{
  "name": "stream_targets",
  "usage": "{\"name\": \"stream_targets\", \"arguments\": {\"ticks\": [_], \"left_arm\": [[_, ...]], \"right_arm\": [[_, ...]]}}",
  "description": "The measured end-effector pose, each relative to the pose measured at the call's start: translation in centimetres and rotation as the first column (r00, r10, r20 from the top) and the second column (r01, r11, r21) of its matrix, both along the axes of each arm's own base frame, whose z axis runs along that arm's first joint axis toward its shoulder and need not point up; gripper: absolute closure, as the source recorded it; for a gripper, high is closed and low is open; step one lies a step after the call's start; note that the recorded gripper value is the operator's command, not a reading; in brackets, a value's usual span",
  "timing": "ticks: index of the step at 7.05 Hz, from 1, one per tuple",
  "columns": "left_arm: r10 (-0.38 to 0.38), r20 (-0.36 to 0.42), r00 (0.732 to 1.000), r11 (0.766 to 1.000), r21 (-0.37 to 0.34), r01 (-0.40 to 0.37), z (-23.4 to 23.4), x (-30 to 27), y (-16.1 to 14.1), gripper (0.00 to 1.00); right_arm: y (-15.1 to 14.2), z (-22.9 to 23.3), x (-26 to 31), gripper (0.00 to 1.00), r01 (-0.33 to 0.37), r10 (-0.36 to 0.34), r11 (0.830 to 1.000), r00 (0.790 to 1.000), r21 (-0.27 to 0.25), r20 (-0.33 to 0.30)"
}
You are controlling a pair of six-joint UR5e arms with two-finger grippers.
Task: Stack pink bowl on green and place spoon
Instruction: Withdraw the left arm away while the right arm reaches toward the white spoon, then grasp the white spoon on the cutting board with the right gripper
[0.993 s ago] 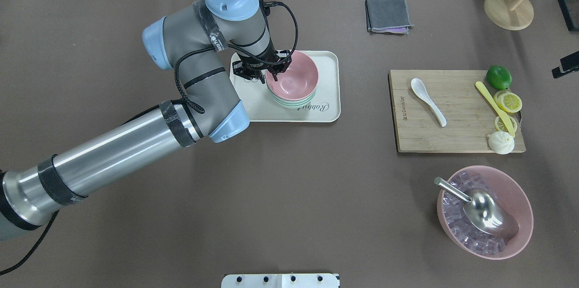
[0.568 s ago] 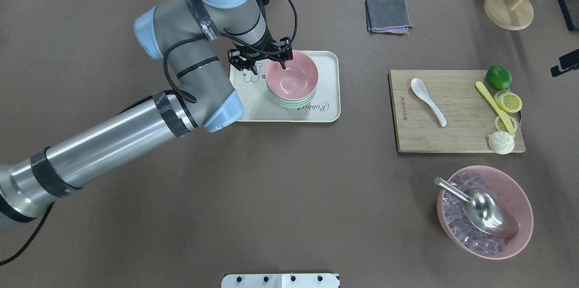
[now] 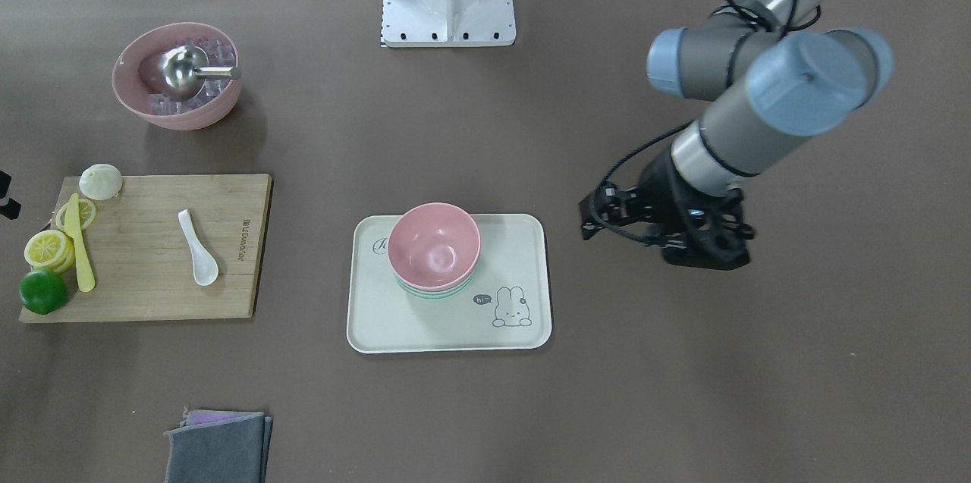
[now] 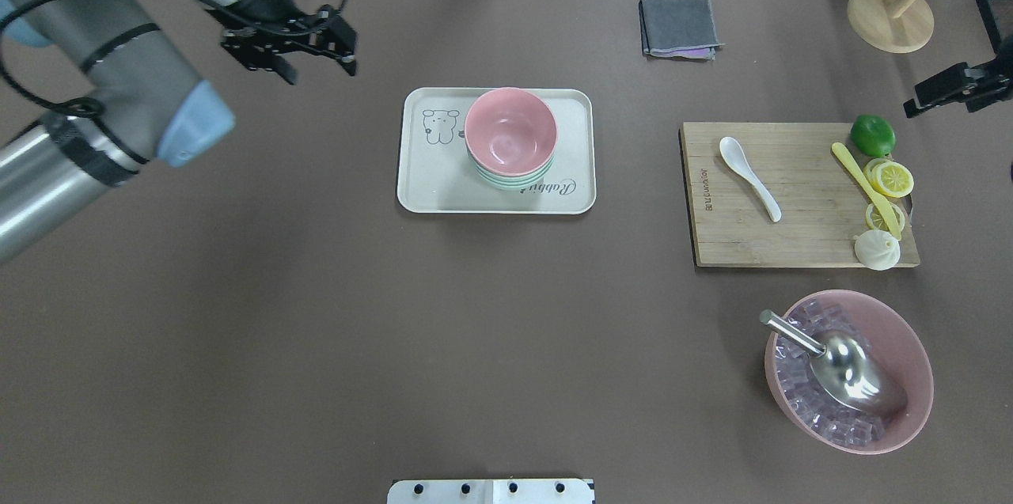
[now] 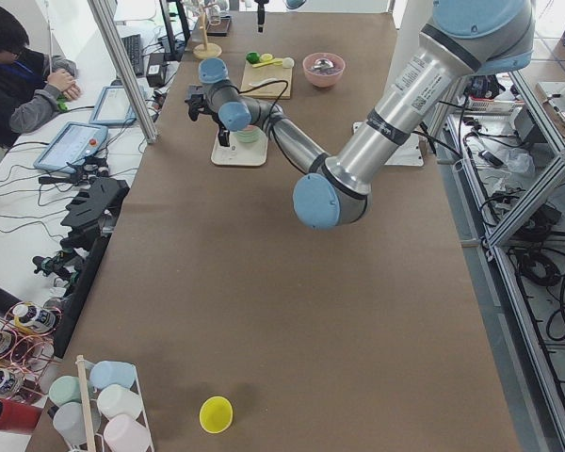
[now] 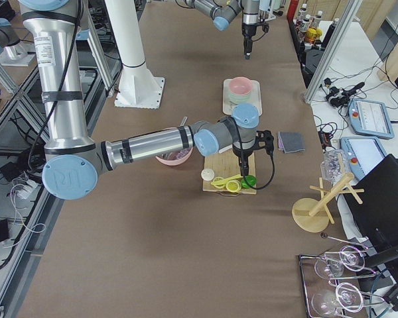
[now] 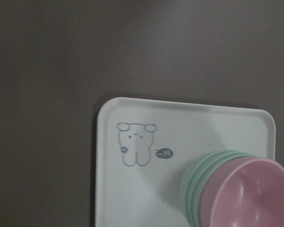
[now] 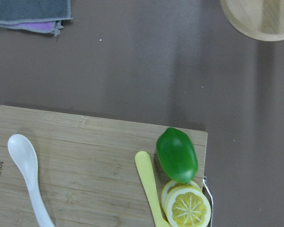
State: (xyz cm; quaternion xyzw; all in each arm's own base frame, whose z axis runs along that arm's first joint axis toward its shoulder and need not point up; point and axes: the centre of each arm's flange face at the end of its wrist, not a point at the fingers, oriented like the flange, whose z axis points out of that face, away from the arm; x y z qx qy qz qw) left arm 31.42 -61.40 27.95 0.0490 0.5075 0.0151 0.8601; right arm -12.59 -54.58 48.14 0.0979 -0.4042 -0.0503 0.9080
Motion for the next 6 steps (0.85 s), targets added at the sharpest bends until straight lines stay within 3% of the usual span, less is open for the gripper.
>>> {"name": "stream_targets", "arguments": {"ticks": [2,4,6], "left_arm": [[0.033,0.077,0.996,0.993,0.112,-0.041,11.3,-11.3,0.5,0.02],[0.077,0.164,0.983,0.974,0.198,-0.109,21.5,-20.3,2.4,0.02],[0.104,0.204,0.974,0.964,0.221,-0.149,26.6,-24.3,4.2,0.02]], "right_arm": [[0.1,-2.6,-6.9,0.0,0.072,-0.068,0.994,0.996,0.079,-0.055],[1.6,-3.6,-13.3,0.01,0.138,-0.126,0.984,0.987,0.118,-0.097],[3.2,-4.4,-18.2,0.11,0.185,-0.164,0.966,0.979,0.18,-0.123]]}}
